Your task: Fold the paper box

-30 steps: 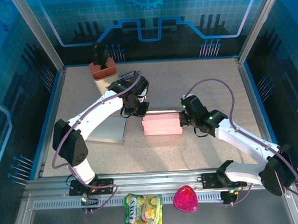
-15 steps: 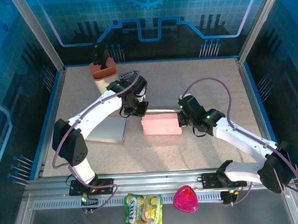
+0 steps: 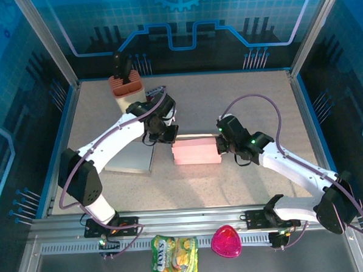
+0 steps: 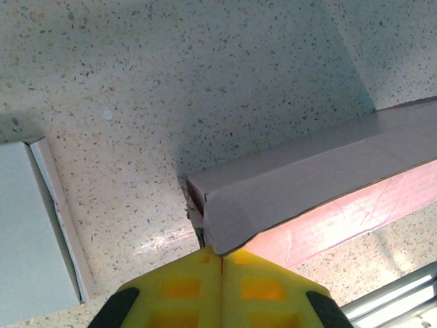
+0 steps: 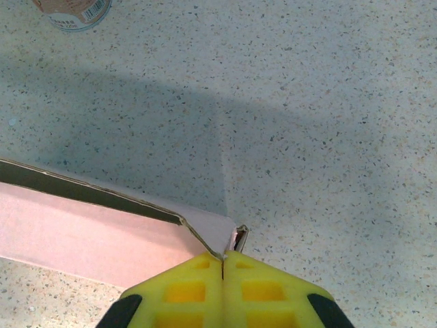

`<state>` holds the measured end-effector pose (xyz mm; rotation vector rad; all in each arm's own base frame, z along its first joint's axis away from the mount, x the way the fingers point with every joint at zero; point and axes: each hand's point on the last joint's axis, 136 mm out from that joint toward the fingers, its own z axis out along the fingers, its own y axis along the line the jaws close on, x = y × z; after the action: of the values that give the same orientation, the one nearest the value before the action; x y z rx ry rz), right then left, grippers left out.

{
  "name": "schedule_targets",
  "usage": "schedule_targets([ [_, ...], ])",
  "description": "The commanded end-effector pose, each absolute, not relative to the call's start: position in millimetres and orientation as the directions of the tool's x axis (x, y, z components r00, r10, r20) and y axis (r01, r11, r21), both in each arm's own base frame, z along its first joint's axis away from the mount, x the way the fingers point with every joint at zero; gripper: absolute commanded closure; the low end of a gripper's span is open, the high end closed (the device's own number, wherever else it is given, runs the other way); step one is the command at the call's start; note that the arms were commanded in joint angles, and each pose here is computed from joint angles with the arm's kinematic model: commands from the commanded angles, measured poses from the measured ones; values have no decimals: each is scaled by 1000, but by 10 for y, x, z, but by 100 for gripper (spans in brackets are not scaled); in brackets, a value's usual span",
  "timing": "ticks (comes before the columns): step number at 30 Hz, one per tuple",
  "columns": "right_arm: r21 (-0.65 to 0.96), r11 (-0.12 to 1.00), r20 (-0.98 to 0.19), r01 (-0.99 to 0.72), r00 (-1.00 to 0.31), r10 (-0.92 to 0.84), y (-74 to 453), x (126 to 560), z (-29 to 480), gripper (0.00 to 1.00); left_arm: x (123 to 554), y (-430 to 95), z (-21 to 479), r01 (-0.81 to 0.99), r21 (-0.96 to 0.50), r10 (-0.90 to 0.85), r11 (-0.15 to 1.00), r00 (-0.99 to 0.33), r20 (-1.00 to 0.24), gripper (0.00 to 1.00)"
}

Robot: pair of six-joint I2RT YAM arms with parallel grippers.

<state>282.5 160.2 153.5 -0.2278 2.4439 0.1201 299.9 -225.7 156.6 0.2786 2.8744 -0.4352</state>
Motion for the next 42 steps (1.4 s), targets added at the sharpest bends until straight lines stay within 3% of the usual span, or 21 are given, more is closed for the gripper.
schedule_targets([
  [1, 45, 972, -611, -231, -776, -156, 1703, 2732, 1499, 100, 2892, -2253, 1590, 220, -303, 149, 927, -959, -239, 100],
  [20, 32, 972, -616, -231, -770, -163, 1655, 2706, 1469, 100, 2756, -2191, 1438, 222, -284, 155, 933, -958, -241, 100],
  [42, 25, 969, -603, -246, -776, -182, 1603, 2614, 1385, 100, 2650, -2089, 1295, 253, -106, 205, 962, -919, -336, 100],
])
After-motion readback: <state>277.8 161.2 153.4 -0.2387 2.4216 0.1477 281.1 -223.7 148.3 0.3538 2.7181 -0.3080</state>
